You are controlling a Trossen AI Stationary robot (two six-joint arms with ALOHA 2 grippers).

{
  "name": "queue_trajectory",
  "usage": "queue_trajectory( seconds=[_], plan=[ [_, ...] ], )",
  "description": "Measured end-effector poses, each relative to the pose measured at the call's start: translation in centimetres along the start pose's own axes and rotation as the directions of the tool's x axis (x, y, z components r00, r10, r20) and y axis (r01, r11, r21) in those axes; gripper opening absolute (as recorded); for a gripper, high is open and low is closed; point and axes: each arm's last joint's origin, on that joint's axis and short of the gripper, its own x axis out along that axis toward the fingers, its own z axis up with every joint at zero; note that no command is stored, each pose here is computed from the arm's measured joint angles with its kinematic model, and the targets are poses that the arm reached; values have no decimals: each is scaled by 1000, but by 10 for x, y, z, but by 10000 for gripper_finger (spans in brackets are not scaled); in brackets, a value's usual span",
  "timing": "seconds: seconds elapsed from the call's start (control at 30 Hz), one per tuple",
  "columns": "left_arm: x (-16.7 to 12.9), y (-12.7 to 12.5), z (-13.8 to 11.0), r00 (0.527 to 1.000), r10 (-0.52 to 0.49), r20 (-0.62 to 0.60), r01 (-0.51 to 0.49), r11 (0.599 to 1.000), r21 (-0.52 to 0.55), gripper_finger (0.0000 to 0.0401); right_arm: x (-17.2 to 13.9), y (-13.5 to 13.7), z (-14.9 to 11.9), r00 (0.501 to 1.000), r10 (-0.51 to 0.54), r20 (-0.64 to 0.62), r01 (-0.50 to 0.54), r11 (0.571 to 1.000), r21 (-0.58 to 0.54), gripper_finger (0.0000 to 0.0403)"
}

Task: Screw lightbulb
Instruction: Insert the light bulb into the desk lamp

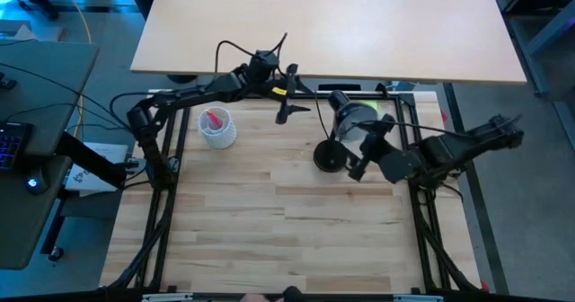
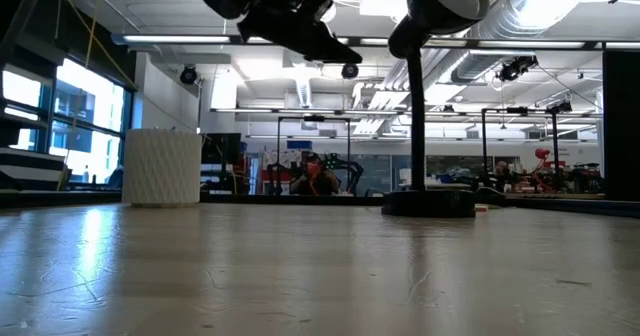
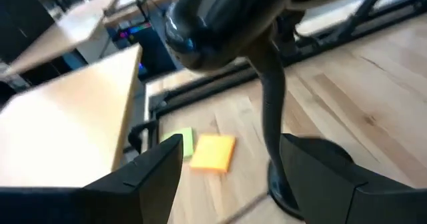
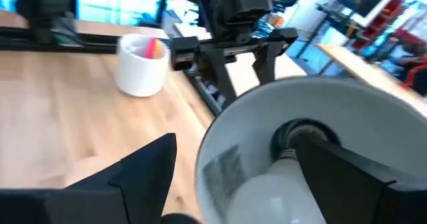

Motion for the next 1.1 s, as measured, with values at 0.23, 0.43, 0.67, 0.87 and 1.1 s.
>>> queue_trajectory(
  seconds=[0.23, 0.43, 0.67, 0.87, 1.1],
  plan=[
    [-6, -7, -3, 995, -27, -98, 24, 999, -31, 238, -20, -2, -11, 1000, 24, -19, -23, 996, 81, 307],
    [6, -16, -2, 995, -56, -88, 54, 998, -21, 232, -16, -3, -20, 991, -123, -45, 126, 990, 68, 307],
    [26, -29, 1, 995, -82, -55, 83, 997, 8, 231, 3, -15, -21, 984, -118, -137, 140, 975, 171, 307],
    [43, -38, 4, 996, -86, -6, 86, 995, 47, 231, 16, -26, -22, 973, -128, -192, 170, 960, 223, 307],
    [50, -50, 15, 994, -102, 38, 99, 992, 81, 231, 25, -31, -23, 968, -85, -235, 148, 953, 265, 303]
  ],
)
